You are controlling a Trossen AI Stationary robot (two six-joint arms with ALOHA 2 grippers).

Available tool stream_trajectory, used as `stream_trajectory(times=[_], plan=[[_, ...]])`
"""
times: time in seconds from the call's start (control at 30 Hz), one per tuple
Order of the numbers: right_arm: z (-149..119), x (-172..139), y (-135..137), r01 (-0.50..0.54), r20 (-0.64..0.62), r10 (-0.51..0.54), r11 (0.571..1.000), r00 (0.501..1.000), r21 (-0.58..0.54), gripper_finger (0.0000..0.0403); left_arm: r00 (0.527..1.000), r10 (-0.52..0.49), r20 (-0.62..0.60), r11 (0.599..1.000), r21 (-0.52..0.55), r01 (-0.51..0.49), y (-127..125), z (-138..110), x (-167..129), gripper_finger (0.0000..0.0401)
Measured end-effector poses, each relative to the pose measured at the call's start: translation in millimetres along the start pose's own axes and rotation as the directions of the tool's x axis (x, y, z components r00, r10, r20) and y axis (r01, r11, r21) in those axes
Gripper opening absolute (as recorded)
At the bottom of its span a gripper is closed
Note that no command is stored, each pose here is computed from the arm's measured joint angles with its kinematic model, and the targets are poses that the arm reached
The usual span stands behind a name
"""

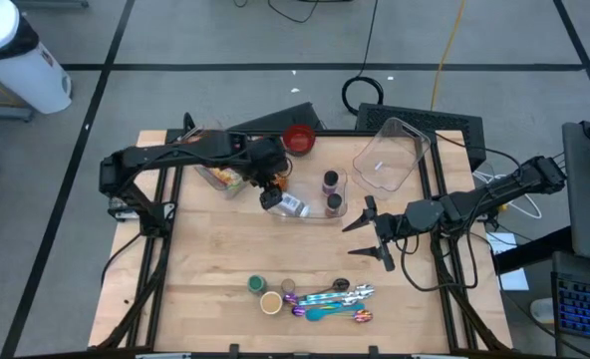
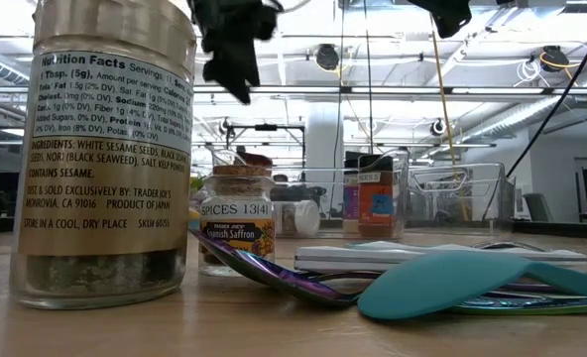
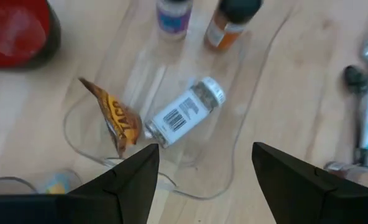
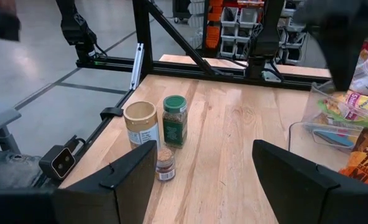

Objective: Pick & Place Food Item
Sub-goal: Put the brown seasoning bottle into the center transparent bin

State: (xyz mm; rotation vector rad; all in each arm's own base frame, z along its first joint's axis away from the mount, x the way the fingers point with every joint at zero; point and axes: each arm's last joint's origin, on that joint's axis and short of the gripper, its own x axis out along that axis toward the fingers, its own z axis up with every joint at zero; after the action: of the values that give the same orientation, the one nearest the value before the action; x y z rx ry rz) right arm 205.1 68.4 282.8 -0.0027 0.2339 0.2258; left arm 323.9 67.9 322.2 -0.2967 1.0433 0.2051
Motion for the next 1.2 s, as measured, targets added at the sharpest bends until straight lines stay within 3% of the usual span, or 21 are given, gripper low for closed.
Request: stream_trajectory(times=[0.13, 0.27, 0.4, 0.57, 0.83, 0.97, 1.13, 1.2], plan=[[0, 0, 0, 0.0, 0.002, 0.0, 1.0, 1.0, 0.011, 0.0256, 0.989, -0.053, 0.14, 0.997, 0.061, 0.044, -18, 1, -25, 0.0267], [0, 0, 0, 0.0, 0.003, 0.0, 1.0, 1.0, 0.02, 0.0256, 0.949, -0.137, 0.284, 0.976, 0.2, 0.081, -52, -3, -52, 0.0267], [0, 0, 0, -0.001, 0.003, 0.0, 0.999, 1.0, 0.052, 0.0256, 0.918, -0.125, 0.376, 0.96, 0.278, 0.017, -83, -21, -67, 0.0267], [0, 0, 3, -0.016, 0.002, 0.016, 0.998, 1.0, 0.06, 0.0256, 0.877, -0.071, 0.475, 0.958, 0.278, -0.073, -101, -52, -70, 0.0267], [-2, 17, 14, -0.05, 0.039, 0.049, 0.998, 0.998, 0.032, 0.0256, 0.818, -0.106, 0.565, 0.972, 0.233, -0.035, -85, -106, -49, 0.0267], [-12, 45, 17, -0.05, 0.051, 0.049, 0.999, 0.997, 0.008, 0.0256, 0.747, -0.124, 0.653, 0.976, 0.215, -0.026, -70, -133, -36, 0.0267], [-14, 88, 19, -0.034, -0.044, 0.032, 0.998, 0.999, -0.046, 0.0256, 0.631, -0.166, 0.758, 0.974, 0.225, -0.014, -55, -159, -29, 0.0267], [-12, 108, 22, -0.035, -0.095, 0.029, 0.998, 0.995, -0.058, 0.0256, 0.609, -0.166, 0.776, 0.976, 0.218, -0.011, -49, -166, -26, 0.0267]])
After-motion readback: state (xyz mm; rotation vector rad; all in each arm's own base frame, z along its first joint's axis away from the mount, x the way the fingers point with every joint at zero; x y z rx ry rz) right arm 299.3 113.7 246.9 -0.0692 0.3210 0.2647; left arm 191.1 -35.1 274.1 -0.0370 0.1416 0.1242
